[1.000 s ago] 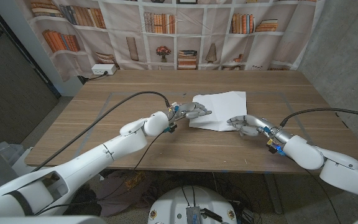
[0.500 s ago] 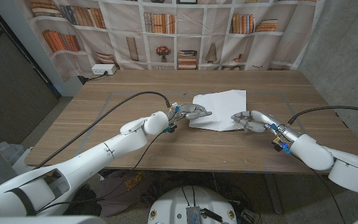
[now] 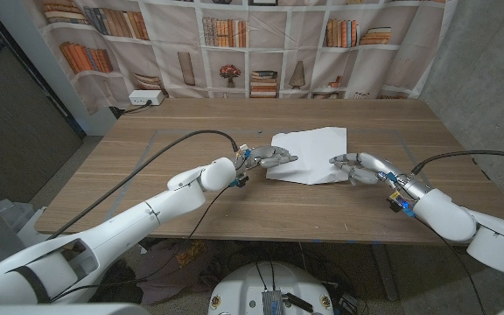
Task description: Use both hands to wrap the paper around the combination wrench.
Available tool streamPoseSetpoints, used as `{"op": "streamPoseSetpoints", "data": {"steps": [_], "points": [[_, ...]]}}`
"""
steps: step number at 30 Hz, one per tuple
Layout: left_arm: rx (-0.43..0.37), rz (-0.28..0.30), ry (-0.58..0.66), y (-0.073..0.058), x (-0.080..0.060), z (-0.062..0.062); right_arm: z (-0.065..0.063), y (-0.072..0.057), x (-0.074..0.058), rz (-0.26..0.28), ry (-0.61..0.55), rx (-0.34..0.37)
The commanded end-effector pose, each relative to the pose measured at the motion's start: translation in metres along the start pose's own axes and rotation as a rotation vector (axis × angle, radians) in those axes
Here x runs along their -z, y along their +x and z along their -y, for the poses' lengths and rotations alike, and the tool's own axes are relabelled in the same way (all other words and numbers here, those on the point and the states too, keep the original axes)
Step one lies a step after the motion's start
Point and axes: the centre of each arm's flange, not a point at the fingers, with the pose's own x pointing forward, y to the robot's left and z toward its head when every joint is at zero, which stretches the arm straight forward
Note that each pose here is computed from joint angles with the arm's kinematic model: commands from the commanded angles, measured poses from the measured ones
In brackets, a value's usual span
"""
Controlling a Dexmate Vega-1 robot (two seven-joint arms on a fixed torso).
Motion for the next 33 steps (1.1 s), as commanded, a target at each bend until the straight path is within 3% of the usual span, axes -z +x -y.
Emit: {"op": "streamPoseSetpoints", "data": {"steps": [1, 24, 33], "points": [[-0.005, -0.005, -0.020, -0.005, 0.004, 0.000, -0.010, 0.013, 0.004, -0.031, -0.025, -0.064], [-0.006, -0.011, -0.030, -0.009, 0.007, 0.000, -0.029, 0.036, 0.032, -0.132, -0.070, -0.193], [-0.003, -0.007, -0.030, -0.007, 0.005, 0.000, -0.030, 0.037, 0.035, -0.126, -0.073, -0.207]]}}
